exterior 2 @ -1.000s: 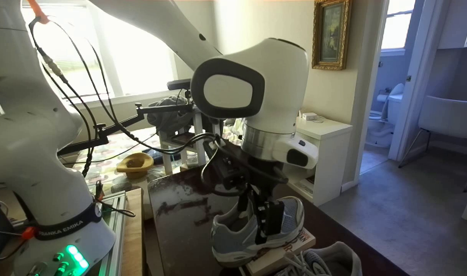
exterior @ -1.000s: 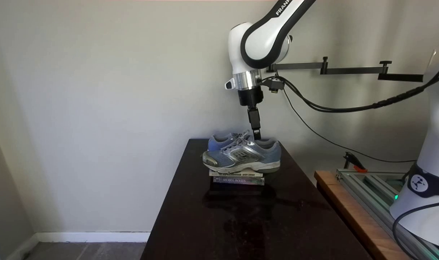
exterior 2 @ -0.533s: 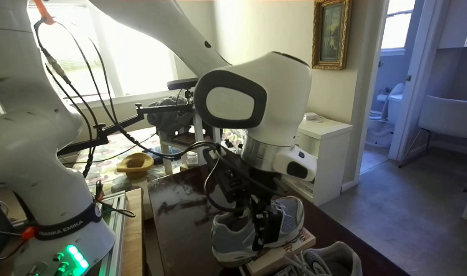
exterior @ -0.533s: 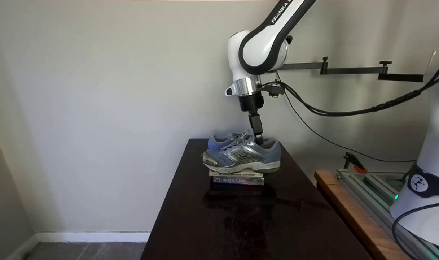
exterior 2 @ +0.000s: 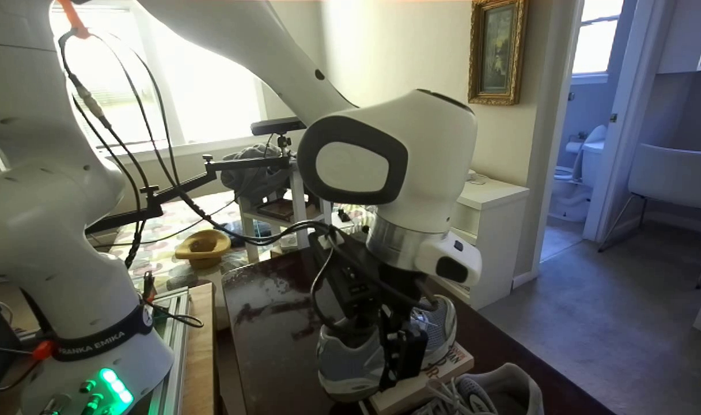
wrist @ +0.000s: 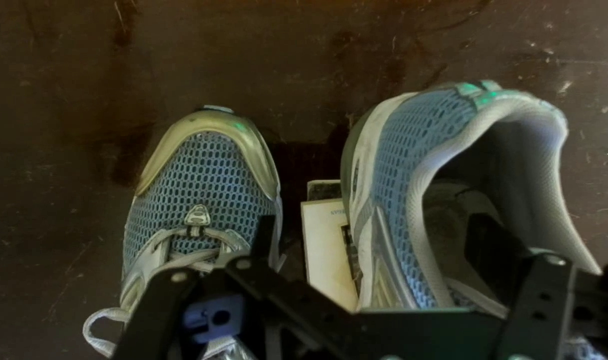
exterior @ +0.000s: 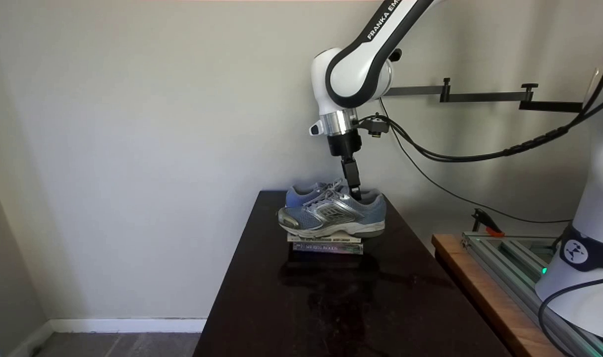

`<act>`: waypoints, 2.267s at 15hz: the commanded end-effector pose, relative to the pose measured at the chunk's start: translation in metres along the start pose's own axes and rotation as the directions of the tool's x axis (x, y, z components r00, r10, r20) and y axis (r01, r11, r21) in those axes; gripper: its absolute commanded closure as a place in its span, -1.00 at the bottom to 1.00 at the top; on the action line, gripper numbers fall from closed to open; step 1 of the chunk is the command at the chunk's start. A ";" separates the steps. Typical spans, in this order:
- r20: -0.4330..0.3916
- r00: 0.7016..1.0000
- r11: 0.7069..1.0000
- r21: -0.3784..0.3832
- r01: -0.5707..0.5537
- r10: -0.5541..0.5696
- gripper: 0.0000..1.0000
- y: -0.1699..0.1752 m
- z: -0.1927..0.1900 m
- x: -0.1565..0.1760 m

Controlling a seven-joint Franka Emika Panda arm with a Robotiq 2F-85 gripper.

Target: Move the trainers to the left

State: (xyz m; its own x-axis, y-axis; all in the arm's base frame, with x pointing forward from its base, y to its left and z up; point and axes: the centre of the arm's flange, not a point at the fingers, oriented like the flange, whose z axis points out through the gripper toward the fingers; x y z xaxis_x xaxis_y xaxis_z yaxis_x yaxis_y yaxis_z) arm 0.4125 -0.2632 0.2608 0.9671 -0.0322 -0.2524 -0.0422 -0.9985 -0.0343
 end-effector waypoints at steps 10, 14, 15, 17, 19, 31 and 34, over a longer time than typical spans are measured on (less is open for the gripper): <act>-0.021 0.999 0.996 0.072 -0.047 0.049 0.96 0.012 -0.004 0.021; -0.040 0.997 0.990 0.127 -0.060 0.066 0.95 0.009 -0.019 0.034; -0.048 0.997 0.991 0.122 -0.050 0.056 0.96 0.006 -0.025 0.039; -0.066 0.998 0.995 0.100 -0.009 0.016 0.96 -0.004 -0.039 0.050; -0.077 0.996 0.997 0.062 0.050 -0.045 0.96 -0.019 -0.054 0.060; -0.039 0.934 0.933 -0.066 0.353 -0.356 0.96 -0.082 -0.067 0.083; -0.003 0.872 0.868 -0.101 0.486 -0.489 0.96 -0.088 -0.056 0.087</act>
State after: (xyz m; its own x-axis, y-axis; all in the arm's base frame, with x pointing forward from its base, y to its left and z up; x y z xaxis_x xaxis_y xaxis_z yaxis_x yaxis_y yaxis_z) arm 0.5138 -0.1865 0.3022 0.9150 0.3517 -0.1977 0.3444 -0.9361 -0.0714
